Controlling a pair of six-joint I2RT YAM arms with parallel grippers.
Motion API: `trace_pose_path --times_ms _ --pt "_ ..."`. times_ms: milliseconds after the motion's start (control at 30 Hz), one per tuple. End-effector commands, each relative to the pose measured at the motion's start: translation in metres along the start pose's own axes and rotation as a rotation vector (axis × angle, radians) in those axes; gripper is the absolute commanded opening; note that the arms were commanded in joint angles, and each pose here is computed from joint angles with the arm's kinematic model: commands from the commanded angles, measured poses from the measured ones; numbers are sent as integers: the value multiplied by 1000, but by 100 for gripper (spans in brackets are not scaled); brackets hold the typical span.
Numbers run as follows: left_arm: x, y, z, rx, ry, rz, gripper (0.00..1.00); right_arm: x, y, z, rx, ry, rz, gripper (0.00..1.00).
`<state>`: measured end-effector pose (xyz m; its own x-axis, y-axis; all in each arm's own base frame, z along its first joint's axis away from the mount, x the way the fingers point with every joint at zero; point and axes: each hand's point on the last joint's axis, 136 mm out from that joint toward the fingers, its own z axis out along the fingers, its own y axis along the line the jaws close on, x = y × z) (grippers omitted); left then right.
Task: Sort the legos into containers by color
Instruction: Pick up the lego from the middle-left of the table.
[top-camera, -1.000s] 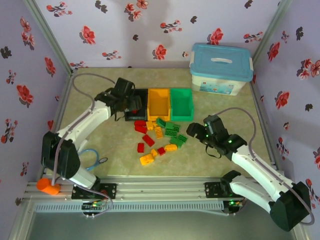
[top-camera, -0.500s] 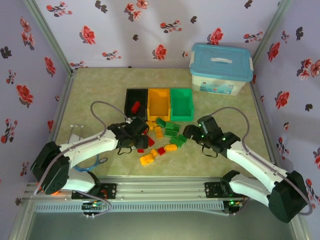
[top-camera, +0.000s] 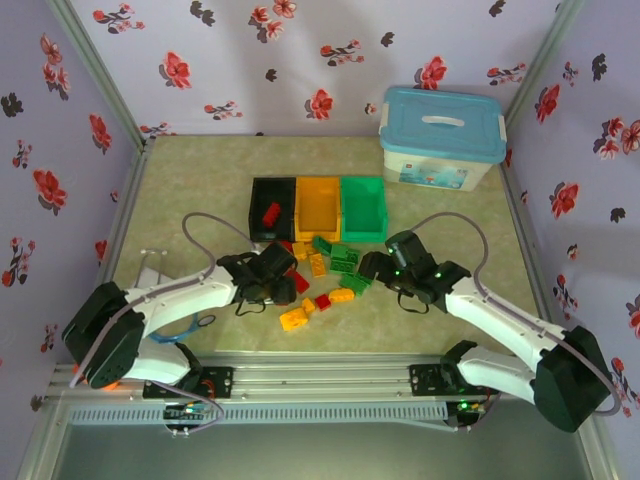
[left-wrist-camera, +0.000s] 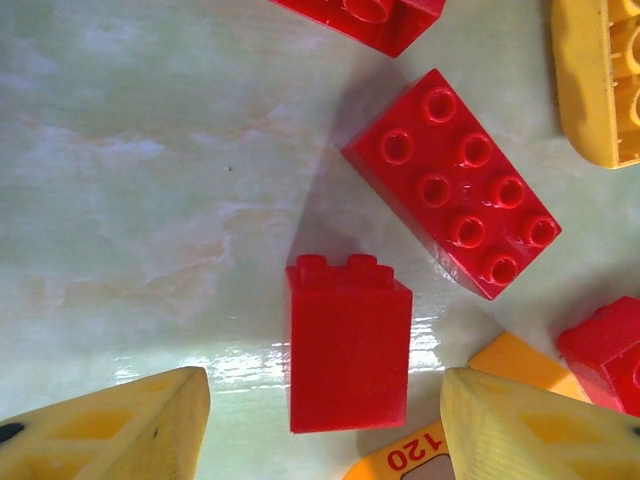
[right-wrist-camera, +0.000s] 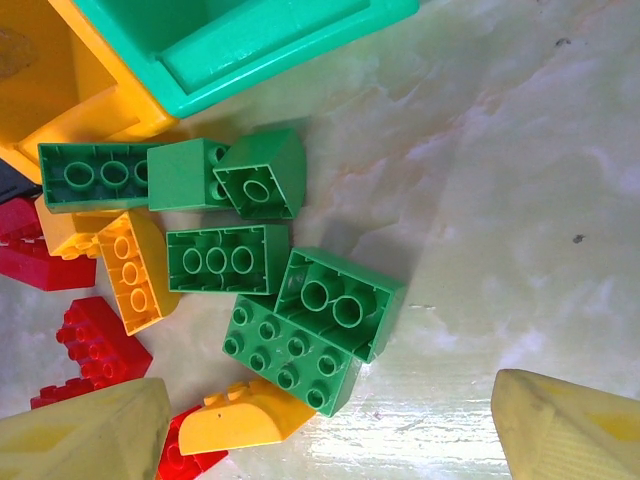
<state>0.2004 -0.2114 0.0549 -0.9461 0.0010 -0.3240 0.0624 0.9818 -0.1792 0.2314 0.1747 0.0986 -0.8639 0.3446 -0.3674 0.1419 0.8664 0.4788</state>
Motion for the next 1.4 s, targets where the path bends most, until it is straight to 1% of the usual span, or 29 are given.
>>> trace_pose_path --times_ms 0,133,233,500,767,933,1100,1300,1367 --pt "0 -9 5 22 7 -11 62 -10 11 -4 -18 -40 3 84" --pt "3 -8 14 7 26 -3 62 -9 9 -4 -10 -41 2 84" --pt "7 -6 21 -4 40 -8 59 -8 9 -3 -9 -39 1 84" --pt "12 -1 28 -15 45 -18 44 -7 8 -3 -11 -40 3 84" --pt "6 -1 21 -19 21 -12 28 -6 5 -4 -12 -48 8 84" --pt "1 1 13 -29 -2 -8 27 -5 8 -2 -12 -36 2 83" --pt "-13 0 -4 -38 -46 10 27 -7 12 -1 -15 -32 -3 83" --pt "-52 2 -32 -26 -123 2 27 -6 17 2 -22 -22 -9 83" --pt "-71 3 -42 -22 -153 -7 27 -4 20 2 -30 -18 -24 84"
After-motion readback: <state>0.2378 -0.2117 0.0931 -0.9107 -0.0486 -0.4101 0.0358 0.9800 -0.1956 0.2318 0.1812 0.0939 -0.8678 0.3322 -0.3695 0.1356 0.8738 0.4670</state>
